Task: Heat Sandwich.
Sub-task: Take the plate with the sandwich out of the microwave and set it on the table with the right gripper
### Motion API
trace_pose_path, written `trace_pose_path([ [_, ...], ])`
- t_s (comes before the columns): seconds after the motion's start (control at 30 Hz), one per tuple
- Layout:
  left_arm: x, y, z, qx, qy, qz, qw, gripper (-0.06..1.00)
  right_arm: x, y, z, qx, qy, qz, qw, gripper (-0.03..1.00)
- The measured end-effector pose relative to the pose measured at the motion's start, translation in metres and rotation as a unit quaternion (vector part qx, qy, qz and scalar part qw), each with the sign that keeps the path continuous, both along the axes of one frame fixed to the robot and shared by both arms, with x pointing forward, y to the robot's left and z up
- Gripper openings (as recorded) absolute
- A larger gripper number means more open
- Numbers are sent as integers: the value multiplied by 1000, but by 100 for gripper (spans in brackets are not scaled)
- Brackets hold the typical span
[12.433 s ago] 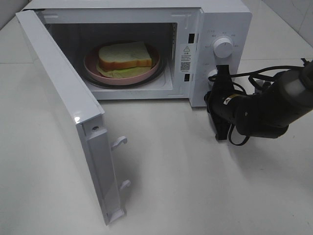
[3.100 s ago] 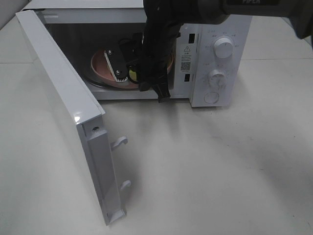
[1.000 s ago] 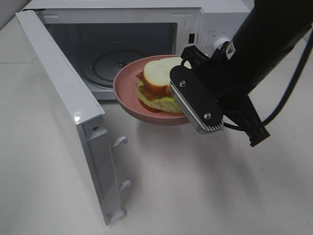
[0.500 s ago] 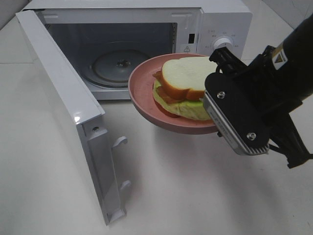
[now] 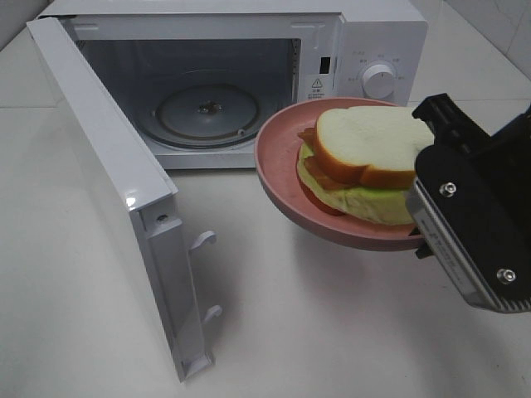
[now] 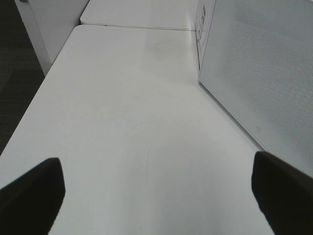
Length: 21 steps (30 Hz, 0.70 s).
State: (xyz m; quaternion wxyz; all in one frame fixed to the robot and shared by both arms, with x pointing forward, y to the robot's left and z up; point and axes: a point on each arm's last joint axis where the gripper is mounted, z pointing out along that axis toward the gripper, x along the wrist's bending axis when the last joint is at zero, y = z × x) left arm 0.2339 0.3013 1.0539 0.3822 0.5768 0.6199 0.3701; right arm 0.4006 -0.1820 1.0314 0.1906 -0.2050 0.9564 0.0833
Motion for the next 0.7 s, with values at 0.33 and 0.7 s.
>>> trace_pose_path([
  [0.33, 0, 0, 0, 0, 0, 0, 1000, 97, -13, -19, -5, -20, 15, -89, 996, 5],
  [0.7, 0, 0, 0, 0, 0, 0, 1000, 97, -11, -31, -8, -28, 10, -227, 973, 5],
])
